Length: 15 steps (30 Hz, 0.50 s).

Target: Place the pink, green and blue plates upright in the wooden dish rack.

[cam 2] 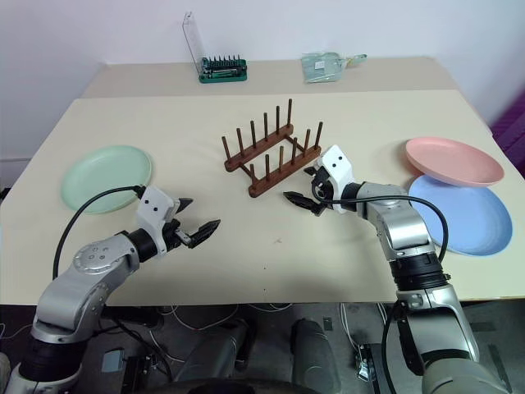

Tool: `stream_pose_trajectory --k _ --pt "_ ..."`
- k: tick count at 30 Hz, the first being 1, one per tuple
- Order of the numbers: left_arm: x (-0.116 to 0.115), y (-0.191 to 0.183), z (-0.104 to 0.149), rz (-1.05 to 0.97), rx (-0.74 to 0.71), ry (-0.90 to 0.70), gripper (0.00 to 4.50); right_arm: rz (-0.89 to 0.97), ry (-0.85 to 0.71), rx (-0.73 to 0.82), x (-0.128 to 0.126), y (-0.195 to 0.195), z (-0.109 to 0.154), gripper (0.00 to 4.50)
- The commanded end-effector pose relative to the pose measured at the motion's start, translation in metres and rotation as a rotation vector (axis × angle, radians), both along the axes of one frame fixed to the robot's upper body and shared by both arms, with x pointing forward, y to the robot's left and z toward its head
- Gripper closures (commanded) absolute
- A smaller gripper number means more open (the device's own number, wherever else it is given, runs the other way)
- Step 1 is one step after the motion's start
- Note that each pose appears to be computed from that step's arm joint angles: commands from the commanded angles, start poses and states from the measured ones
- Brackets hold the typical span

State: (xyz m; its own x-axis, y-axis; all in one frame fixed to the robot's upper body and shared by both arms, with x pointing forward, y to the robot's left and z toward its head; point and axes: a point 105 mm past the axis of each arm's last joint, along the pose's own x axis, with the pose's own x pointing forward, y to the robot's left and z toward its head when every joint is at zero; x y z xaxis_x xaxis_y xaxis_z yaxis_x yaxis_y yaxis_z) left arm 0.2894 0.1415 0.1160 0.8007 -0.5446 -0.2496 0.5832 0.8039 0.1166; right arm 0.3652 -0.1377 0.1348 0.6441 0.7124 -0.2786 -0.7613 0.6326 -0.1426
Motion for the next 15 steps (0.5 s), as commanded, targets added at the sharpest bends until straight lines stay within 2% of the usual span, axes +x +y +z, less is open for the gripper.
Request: stream_pose_trajectory --k 1,5,11,15 --pt "0.0004 -0.0011 0.0083 -0.001 0.02 -0.045 0.0 -0.003 -0.061 -0.005 0.0019 0.0007 0.0122 0.04" --pt "0.0068 0.0001 0.0092 0.027 0.015 -0.051 0.0 0.002 -0.063 -0.016 0.0018 -0.0008 0.0109 0.04" --pt "0.0 -0.0027 0.0042 0.011 0.012 -0.04 0.0 -0.012 -0.057 -0.031 -0.0032 -0.0064 0.0081 0.04" --pt "0.0055 -0.0003 0.0025 0.016 0.009 -0.036 0.0 -0.016 -0.058 -0.036 -0.0018 -0.0089 0.0089 0.04"
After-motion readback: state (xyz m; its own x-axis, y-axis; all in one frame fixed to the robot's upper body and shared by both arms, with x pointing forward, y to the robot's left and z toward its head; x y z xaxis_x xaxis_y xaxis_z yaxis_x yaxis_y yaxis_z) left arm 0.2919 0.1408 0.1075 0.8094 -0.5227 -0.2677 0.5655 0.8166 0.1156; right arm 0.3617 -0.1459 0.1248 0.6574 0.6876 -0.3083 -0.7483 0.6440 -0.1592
